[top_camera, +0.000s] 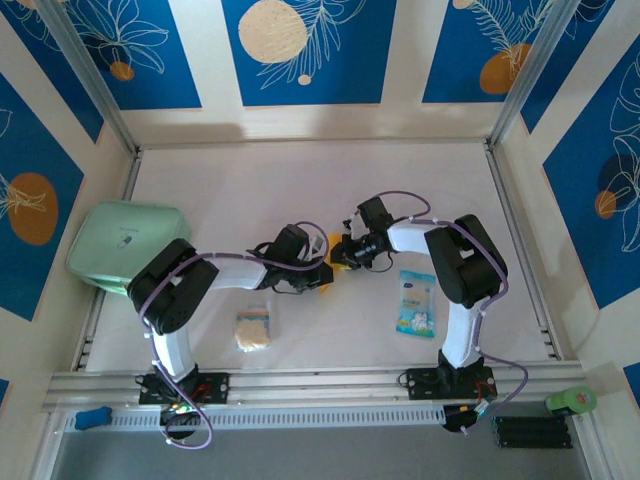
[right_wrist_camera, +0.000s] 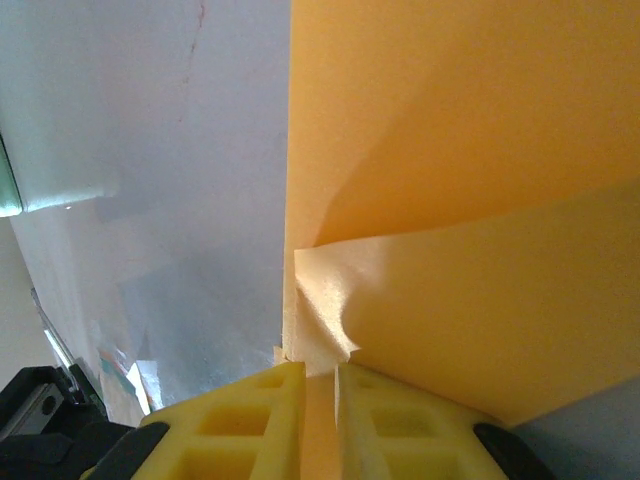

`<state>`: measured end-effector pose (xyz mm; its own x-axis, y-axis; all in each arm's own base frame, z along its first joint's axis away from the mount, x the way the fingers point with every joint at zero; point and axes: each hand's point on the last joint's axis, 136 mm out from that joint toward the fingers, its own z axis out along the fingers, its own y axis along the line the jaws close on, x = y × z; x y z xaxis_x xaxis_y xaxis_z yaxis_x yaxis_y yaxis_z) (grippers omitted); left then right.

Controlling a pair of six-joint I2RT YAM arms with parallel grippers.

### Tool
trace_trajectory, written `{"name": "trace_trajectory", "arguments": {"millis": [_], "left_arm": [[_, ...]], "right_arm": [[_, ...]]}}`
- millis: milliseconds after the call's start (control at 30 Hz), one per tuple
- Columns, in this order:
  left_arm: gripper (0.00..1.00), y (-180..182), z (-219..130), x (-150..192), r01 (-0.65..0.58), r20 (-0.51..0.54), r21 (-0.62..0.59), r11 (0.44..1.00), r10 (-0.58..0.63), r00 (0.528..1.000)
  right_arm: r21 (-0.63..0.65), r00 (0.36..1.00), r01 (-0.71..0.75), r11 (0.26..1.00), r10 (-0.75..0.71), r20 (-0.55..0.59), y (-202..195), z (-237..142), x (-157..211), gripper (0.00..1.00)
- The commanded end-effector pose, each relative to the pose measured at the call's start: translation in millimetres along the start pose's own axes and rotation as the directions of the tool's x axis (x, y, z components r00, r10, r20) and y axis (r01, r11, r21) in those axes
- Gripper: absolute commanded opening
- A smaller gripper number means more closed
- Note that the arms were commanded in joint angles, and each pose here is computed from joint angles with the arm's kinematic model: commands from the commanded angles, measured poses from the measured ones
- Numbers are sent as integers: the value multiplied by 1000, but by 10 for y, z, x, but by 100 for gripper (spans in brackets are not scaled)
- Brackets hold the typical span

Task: Fold a paper plane with a square sheet of paper (pick it up from the middle)
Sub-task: Fold the wing for the fifth time at the center of the table.

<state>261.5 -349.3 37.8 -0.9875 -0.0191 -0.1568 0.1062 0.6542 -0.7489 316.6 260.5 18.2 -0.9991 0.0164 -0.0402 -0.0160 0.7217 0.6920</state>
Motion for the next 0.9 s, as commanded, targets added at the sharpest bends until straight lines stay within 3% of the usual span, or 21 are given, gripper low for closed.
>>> {"name": "trace_trajectory", "arguments": {"millis": [0,667,867], "left_arm": [[10,136,53,100,6,-24,-35,999,-7,1000],[8,284,62,158,22,-22,-73,997,-24,999],[7,318,58,170,24,-22,-83,996,-26,999]], "right_arm": [[49,999,-16,999,17,-35,-119,62,80,17],[47,999,10,999,-8,-39,-17,33,60,17],[9,998,56,998,-57,29,242,-193,-25,17]]}}
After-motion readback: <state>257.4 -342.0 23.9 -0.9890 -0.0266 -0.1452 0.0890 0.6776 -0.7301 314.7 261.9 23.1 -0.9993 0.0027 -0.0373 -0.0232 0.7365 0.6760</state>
